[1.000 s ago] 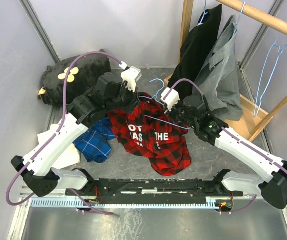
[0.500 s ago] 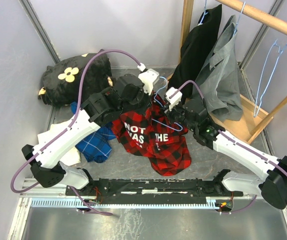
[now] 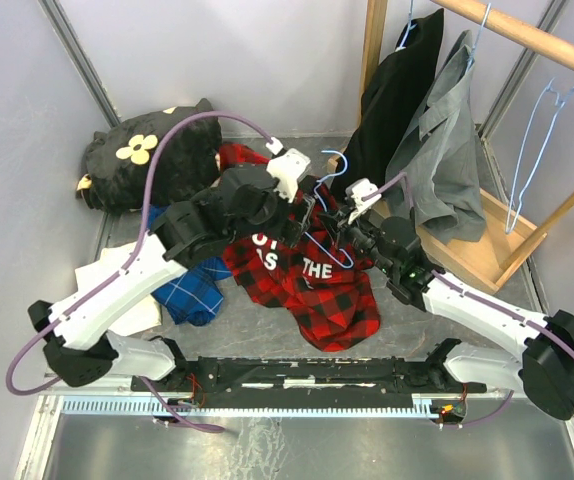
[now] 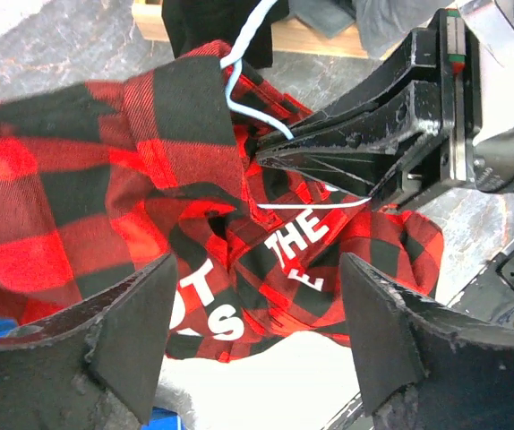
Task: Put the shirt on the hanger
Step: Hang the shirt on the hanger.
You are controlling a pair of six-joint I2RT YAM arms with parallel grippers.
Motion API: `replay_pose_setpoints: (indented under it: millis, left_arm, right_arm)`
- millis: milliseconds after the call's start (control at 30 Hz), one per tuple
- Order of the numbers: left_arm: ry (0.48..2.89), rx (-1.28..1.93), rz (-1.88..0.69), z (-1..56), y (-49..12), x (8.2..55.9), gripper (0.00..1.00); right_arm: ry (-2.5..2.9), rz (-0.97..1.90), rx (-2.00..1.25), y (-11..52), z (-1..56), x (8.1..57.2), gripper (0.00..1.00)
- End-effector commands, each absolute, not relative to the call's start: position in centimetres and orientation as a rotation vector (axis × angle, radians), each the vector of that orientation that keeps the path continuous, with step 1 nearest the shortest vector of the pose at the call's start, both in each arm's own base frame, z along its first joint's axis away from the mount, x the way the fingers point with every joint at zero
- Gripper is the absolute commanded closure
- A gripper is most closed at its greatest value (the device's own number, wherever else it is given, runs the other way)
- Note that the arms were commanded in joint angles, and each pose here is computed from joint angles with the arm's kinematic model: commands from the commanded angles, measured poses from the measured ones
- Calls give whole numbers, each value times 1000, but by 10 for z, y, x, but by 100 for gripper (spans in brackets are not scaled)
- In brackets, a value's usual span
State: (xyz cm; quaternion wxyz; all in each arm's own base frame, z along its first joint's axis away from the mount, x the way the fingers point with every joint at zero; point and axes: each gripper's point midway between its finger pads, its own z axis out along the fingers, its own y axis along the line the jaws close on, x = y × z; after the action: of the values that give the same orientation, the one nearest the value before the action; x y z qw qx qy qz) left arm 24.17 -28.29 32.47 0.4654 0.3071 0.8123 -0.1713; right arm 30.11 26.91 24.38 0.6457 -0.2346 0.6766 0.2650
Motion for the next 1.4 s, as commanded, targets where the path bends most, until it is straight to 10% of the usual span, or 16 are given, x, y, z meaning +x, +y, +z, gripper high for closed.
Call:
replay_pose_setpoints:
  millis: [0, 367, 1367]
  left_arm:
    - [1783, 764, -496, 380, -274, 231, 18]
    - [1509, 908, -414, 435, -225, 200, 7]
    - [1473, 1337, -581, 406, -253, 153, 27]
  right_arm:
    - [1281, 703, -356, 266, 315, 304, 100]
    - [1171, 706, -393, 256, 321, 284, 100]
    - [1118, 1011, -867, 248, 311, 145, 100]
